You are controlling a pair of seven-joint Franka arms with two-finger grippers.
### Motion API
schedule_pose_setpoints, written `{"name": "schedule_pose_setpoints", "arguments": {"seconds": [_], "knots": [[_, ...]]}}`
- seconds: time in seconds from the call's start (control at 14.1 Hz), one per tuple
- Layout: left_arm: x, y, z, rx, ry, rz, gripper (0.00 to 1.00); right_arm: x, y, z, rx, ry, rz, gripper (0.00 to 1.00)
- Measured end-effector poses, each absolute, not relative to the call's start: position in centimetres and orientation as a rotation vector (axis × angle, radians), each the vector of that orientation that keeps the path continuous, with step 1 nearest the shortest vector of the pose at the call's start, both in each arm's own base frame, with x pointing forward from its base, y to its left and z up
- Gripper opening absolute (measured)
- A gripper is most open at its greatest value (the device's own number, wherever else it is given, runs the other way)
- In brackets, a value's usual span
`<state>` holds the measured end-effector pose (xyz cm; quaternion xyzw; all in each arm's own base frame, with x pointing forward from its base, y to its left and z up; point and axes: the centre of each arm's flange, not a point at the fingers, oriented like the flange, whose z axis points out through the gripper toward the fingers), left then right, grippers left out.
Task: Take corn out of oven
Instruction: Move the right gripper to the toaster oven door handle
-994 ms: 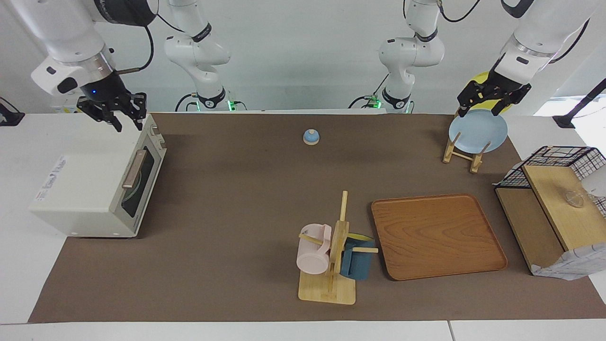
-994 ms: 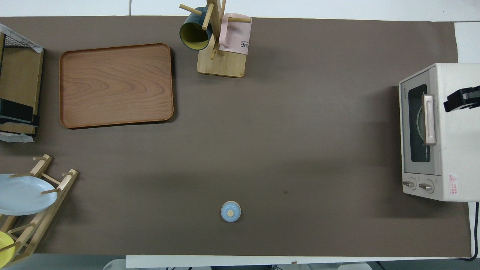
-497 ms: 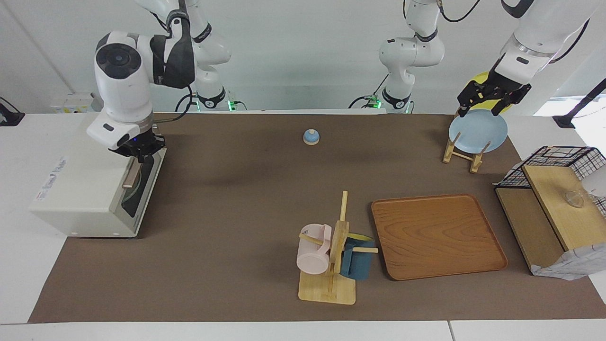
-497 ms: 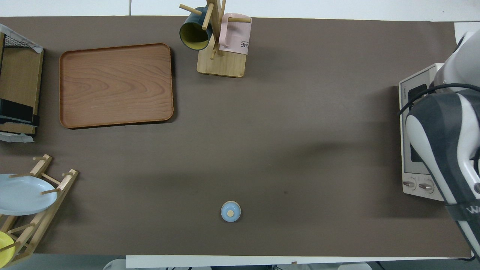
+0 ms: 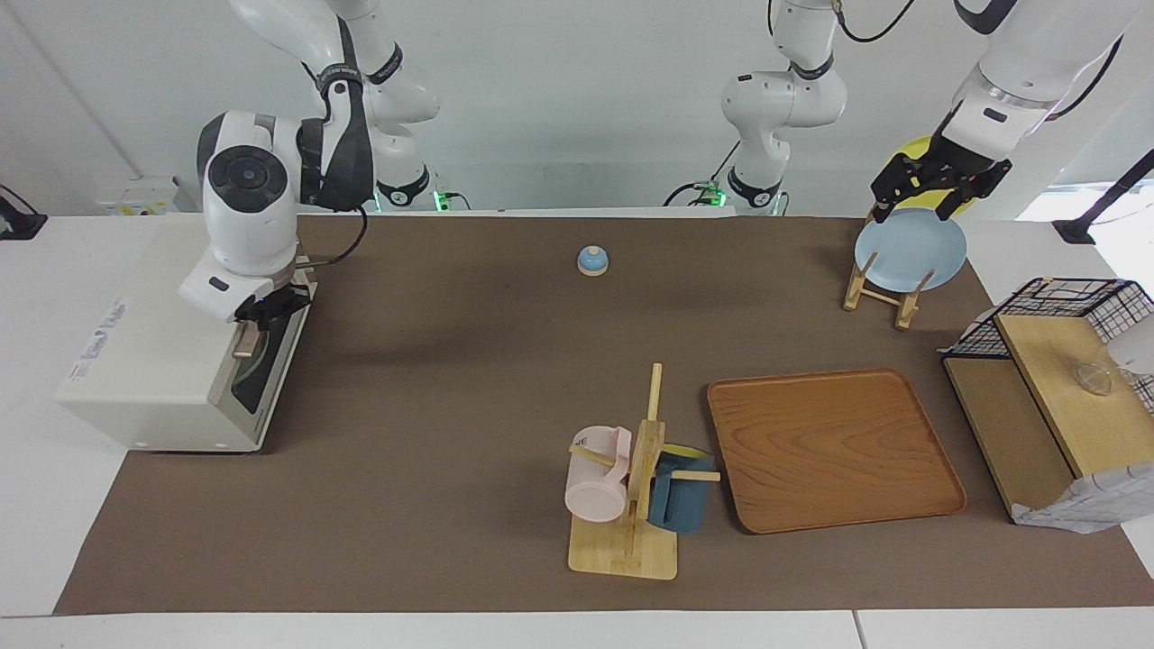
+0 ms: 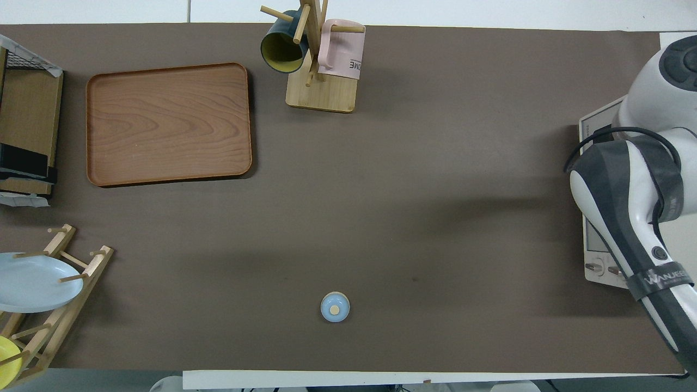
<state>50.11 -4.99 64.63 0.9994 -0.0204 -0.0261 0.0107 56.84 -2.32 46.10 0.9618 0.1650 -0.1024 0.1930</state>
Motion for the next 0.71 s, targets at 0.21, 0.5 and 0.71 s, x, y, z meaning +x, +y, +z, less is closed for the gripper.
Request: {"name": "schedule_pose_setpoints", "arguments": {"seconds": [0.21,0.5,0.71], "knots": [[50.11,-4.98,64.63,3.118,-0.064,-0.081,1.00,56.82,-2.35,46.07,2.684,0.472,-0.290,0.01],[50.11,-4.99,64.63,3.118,-0.064,-0.081,1.00,56.77,-2.32,45.88,2.683,0.487,-0.284,0.01],[50.11,-4.99,64.63,3.118,-0.064,-0.081,1.00,56.33,-2.14,45.67,2.688,0.477,-0.242,0.01]]}}
